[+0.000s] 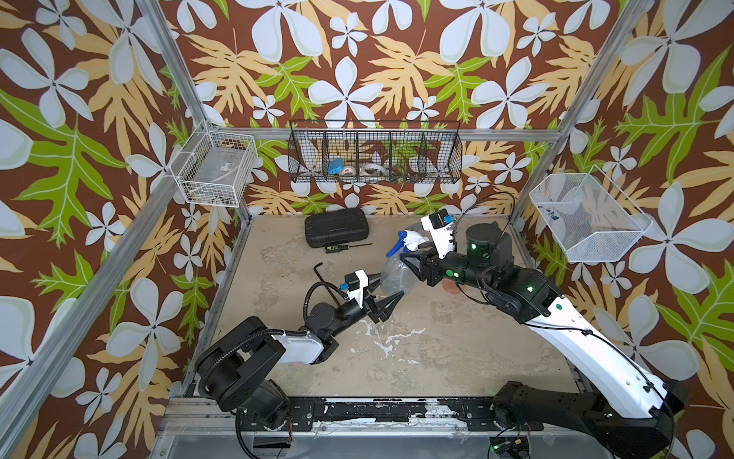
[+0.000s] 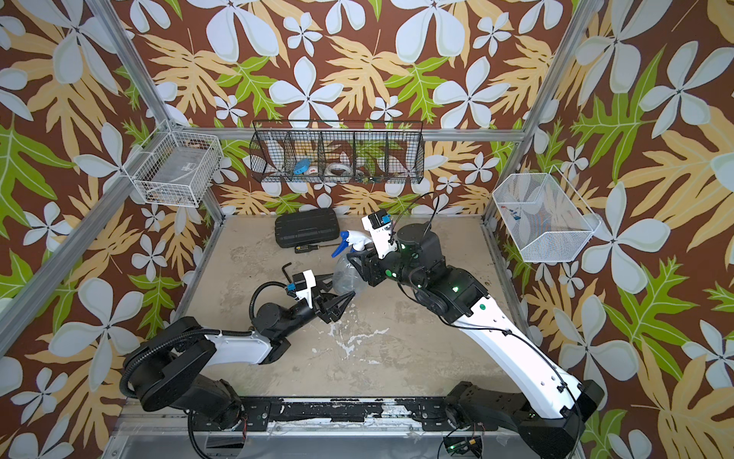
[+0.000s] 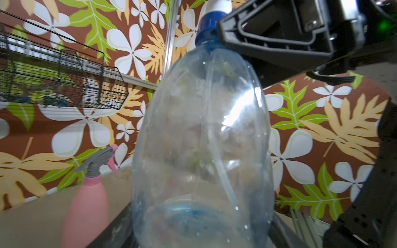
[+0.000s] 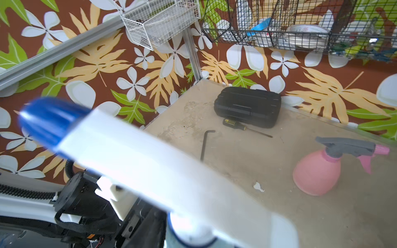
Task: Attach spray nozzles to spray bottles
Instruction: Screw the spray nozzle on the spray bottle.
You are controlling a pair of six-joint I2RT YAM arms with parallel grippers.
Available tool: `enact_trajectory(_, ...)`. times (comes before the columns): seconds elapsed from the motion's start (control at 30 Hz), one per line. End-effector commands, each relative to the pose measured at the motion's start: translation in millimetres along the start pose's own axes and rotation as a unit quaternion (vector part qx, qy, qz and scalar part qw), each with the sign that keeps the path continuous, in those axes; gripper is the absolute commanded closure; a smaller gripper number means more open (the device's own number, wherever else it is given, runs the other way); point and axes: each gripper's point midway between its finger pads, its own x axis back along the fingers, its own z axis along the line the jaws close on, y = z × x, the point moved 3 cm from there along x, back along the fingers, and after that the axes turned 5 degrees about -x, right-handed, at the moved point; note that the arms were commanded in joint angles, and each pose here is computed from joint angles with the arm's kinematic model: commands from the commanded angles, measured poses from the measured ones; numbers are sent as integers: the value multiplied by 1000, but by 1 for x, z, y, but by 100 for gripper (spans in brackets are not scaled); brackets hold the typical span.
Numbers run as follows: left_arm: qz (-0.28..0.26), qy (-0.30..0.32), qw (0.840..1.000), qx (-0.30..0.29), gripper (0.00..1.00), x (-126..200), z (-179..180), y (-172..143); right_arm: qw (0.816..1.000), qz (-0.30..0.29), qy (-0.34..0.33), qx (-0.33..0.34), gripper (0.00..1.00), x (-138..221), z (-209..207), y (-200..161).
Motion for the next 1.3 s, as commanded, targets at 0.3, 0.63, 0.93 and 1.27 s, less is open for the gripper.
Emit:
enact_trajectory(0.3,-81,-134,985,70,56,5,-33,40,989,-38,136,51,40,25,36,19)
enact_trajectory(0.63,-82,-158,981,79,56,6,-38,48,977,-33,200,62,54,33,52,16)
enact_trajectory(0.93,-81,-177,977,84,57,4,-41,54,973,-10,226,48,71,26,56,12)
enact_trajectory(1.27,-66,-145,985,65,59,2,-31,47,976,-7,214,50,99,25,53,11)
